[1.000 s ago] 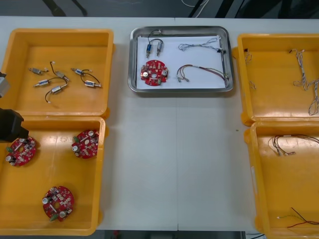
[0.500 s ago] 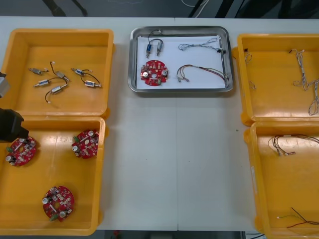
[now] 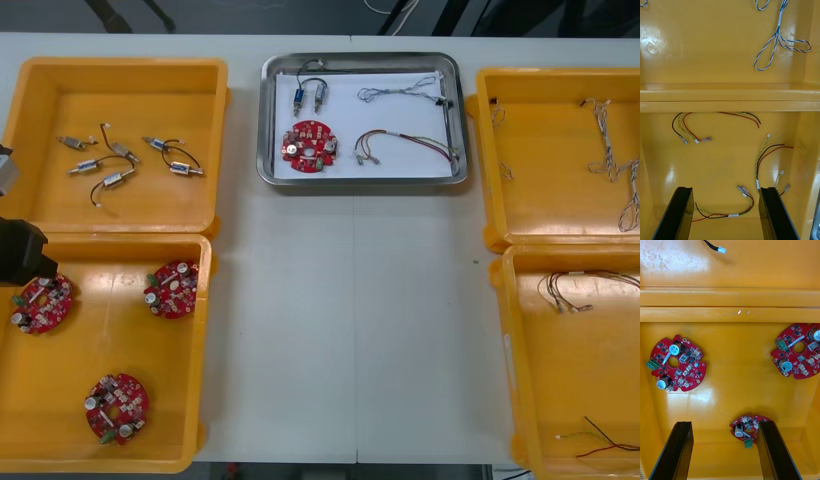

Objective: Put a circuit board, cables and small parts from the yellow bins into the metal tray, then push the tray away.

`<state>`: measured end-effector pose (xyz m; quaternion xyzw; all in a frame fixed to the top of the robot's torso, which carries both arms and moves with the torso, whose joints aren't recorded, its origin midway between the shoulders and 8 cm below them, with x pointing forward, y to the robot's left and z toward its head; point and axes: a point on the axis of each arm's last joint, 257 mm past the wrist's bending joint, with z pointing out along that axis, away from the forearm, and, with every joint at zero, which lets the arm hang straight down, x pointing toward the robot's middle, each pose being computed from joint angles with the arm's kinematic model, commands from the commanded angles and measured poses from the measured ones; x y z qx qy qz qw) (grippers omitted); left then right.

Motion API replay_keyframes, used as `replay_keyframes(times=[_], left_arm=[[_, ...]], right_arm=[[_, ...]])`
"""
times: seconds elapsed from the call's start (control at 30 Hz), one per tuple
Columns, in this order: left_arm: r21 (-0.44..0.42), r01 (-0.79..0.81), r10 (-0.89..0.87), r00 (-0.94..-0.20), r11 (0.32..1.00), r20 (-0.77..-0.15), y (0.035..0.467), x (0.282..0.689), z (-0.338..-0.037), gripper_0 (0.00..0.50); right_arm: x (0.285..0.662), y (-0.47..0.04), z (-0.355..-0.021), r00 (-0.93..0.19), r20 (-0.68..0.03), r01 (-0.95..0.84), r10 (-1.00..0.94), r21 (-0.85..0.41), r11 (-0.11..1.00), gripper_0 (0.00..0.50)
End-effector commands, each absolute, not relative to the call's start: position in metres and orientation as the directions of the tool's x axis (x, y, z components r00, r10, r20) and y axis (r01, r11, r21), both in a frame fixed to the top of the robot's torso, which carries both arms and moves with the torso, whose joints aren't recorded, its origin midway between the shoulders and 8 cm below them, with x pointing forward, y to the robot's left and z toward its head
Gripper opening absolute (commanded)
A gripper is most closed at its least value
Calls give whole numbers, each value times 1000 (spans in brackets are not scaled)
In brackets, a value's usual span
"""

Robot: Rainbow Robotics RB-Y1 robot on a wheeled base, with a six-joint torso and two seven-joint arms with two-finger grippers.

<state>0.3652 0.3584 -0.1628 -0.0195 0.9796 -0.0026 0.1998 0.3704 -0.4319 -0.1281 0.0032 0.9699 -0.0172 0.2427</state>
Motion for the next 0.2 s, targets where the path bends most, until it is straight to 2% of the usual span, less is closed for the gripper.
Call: replay_keyframes(times=[0.03, 0.2], left_arm=[[21, -46, -32, -897, 999, -441, 369, 374, -140, 500], [21, -46, -32, -897, 999, -441, 369, 374, -140, 500]], right_arm=[[363, -419, -139, -889, -457, 21, 25, 14, 1000, 500], [364, -415, -138, -886, -463, 24, 41, 43, 999, 500]])
